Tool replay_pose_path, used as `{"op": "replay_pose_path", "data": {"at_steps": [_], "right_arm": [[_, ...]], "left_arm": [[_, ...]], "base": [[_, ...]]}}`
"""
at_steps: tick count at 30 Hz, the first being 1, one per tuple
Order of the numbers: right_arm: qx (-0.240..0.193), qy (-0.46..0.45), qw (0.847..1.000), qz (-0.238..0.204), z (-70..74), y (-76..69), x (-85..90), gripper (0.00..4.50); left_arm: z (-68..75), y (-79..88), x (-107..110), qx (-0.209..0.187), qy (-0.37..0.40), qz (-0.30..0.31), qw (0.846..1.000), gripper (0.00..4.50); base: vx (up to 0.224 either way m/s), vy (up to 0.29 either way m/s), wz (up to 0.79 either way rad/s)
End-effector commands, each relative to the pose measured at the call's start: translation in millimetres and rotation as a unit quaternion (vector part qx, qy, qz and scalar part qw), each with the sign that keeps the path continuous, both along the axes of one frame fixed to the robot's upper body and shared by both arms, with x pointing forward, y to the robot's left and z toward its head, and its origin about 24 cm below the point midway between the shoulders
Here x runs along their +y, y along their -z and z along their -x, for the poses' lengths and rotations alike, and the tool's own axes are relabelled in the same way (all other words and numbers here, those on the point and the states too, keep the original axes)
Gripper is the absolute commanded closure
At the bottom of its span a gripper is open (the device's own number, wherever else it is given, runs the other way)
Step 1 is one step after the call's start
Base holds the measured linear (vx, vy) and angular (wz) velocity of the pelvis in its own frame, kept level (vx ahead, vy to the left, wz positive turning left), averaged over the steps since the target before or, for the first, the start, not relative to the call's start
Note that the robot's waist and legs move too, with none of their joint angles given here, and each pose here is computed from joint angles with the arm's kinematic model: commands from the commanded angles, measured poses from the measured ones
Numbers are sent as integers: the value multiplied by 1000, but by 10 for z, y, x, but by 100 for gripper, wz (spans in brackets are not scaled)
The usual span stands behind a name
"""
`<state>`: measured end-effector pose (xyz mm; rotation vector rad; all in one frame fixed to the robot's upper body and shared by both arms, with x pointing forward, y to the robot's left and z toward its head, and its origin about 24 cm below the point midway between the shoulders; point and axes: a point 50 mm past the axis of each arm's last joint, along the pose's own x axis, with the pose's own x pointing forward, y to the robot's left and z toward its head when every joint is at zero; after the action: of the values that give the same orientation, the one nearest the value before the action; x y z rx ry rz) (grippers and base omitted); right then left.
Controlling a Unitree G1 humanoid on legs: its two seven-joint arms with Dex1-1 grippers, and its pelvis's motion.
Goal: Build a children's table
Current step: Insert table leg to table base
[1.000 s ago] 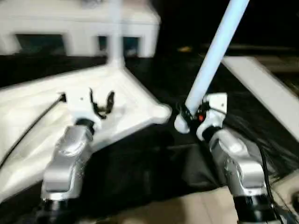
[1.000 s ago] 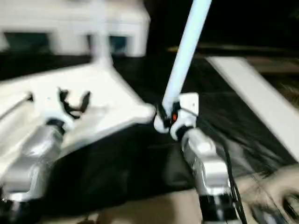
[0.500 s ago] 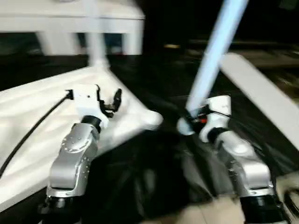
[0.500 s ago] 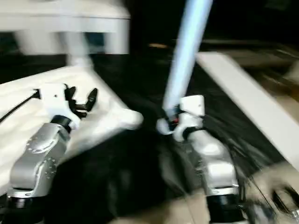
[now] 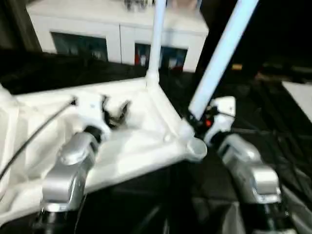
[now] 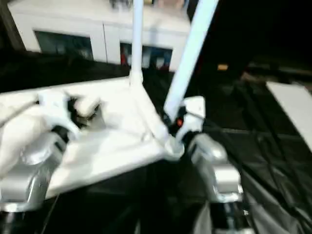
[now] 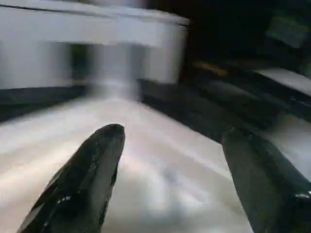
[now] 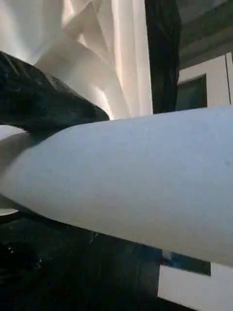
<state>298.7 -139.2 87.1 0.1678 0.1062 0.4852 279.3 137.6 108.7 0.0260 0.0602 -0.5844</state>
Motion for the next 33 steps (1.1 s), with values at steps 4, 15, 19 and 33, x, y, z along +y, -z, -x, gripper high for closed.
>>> {"op": "replay_pose_path", "data": {"at_steps": [4, 15, 19, 33], "right_arm": [[-11, -25, 1000, -16, -10, -126, -162, 262], [-5, -61, 998, 26, 6, -150, -275, 262], [-3, -55, 998, 24, 17, -134, -256, 262], [5, -47, 998, 40, 26, -107, -300, 262]], "left_arm": [[206, 114, -190, 55, 222, -52, 972, 83], [-84, 409, -254, 93, 246, -185, 947, 83], [-272, 366, -341, 77, 216, -176, 957, 83], [-404, 458, -343, 148, 243, -181, 942, 151]], "base": [[-77, -28, -3], [-84, -14, -1], [-28, 4, -3], [0, 0, 0]]}}
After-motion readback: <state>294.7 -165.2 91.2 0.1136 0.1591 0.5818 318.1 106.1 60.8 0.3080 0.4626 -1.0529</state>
